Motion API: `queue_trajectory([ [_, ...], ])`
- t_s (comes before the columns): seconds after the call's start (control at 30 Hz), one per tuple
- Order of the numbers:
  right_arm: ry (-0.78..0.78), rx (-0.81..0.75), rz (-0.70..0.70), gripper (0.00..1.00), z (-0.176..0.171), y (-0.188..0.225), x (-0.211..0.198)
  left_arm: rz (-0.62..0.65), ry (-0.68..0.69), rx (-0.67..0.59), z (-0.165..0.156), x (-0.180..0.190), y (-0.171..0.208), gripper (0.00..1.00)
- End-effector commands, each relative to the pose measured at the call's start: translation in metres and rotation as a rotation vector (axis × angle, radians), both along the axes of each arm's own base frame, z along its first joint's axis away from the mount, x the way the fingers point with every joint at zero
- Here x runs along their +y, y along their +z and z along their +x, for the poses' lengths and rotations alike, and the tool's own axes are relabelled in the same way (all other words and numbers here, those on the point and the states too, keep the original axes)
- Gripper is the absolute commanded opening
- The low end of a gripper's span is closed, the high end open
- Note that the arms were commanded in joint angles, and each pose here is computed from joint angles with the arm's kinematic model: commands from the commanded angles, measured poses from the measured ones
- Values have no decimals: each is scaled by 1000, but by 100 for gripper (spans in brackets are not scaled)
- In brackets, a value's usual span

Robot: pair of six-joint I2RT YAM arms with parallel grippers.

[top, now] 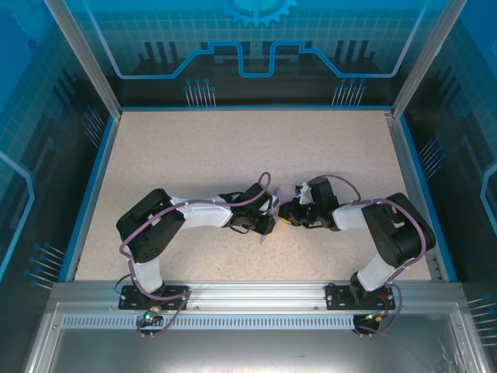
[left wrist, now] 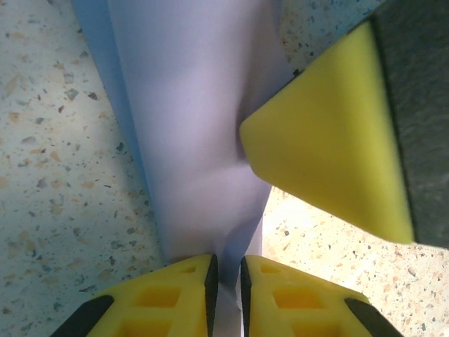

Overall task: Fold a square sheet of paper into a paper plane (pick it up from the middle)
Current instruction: Fold the wing for the fifth time at the center of the table.

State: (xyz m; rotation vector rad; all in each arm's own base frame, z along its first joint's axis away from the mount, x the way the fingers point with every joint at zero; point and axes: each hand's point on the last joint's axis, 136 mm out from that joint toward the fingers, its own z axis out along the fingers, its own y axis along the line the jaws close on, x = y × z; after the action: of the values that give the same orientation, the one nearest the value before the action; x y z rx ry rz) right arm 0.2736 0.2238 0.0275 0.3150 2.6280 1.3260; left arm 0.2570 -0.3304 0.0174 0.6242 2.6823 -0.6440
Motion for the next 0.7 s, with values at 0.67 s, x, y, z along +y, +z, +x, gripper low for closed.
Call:
queue_trajectory([
  [0.67,19,12,-78,0,2,-17,-4,108,12,-12,-29,31,9,40],
])
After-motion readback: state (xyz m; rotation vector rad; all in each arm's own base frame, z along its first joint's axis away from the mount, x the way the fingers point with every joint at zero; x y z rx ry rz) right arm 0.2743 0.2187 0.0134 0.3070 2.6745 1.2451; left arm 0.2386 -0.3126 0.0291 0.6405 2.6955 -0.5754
